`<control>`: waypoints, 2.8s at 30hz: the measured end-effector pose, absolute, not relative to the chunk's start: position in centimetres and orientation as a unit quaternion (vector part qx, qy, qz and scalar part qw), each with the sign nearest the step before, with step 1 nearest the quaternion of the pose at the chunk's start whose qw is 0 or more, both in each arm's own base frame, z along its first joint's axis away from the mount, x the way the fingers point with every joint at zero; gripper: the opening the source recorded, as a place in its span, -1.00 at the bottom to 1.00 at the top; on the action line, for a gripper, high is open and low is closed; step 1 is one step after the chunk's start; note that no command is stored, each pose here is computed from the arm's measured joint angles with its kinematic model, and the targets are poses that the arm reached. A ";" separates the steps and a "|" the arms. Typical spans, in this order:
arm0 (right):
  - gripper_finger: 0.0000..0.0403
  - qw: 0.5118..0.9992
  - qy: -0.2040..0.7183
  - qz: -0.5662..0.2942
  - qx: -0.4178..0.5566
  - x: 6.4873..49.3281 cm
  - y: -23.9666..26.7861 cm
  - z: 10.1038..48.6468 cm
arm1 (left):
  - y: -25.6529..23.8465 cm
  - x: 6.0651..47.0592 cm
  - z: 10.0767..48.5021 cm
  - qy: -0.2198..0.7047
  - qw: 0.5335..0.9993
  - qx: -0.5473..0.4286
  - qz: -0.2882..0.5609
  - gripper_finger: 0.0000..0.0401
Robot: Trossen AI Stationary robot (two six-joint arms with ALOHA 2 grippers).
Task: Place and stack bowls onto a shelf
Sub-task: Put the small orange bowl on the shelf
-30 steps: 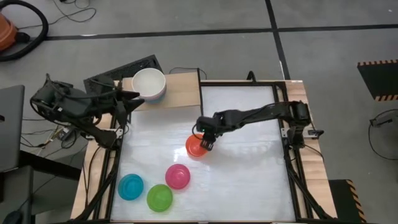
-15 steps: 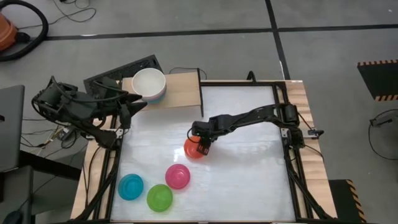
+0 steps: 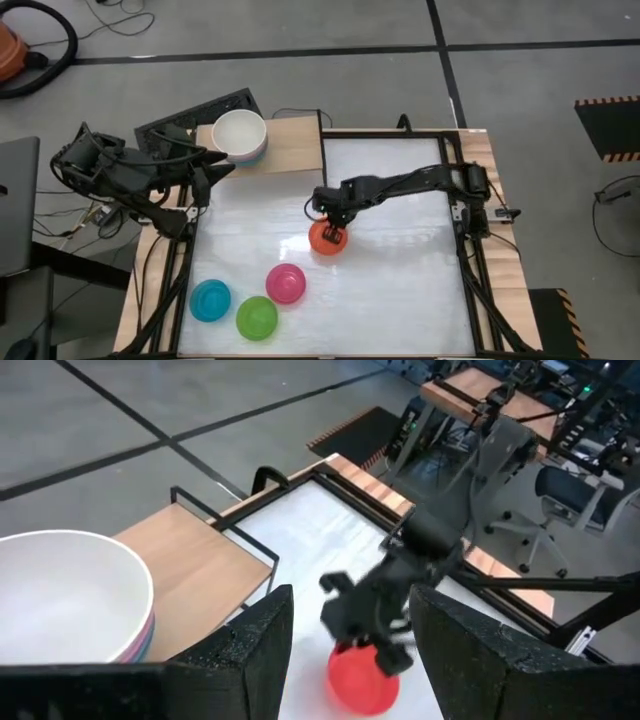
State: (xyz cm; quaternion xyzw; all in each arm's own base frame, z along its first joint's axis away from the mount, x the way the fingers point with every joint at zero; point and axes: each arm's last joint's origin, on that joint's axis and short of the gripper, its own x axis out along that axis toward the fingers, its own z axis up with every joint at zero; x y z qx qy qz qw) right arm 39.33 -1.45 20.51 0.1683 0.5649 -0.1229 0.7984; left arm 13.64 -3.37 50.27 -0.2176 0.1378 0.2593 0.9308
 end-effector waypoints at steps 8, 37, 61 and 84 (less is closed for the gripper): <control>-0.89 0.865 0.459 -0.108 0.174 37.6 -4.3 30.6 | -3.3 13.6 50.3 0.135 0.930 -0.216 0.264 -0.07; -0.89 0.910 0.309 -0.231 0.152 42.0 -19.6 34.7 | -3.0 13.2 49.9 0.130 0.920 -0.200 0.312 -0.07; -0.89 0.874 0.384 -0.253 0.154 41.3 -22.8 31.7 | -2.8 13.0 49.7 0.130 0.913 -0.192 0.336 -0.07; -0.55 0.882 0.378 -0.247 0.132 41.3 -23.3 31.8 | -2.4 12.8 49.4 0.147 0.908 -0.171 0.352 -0.07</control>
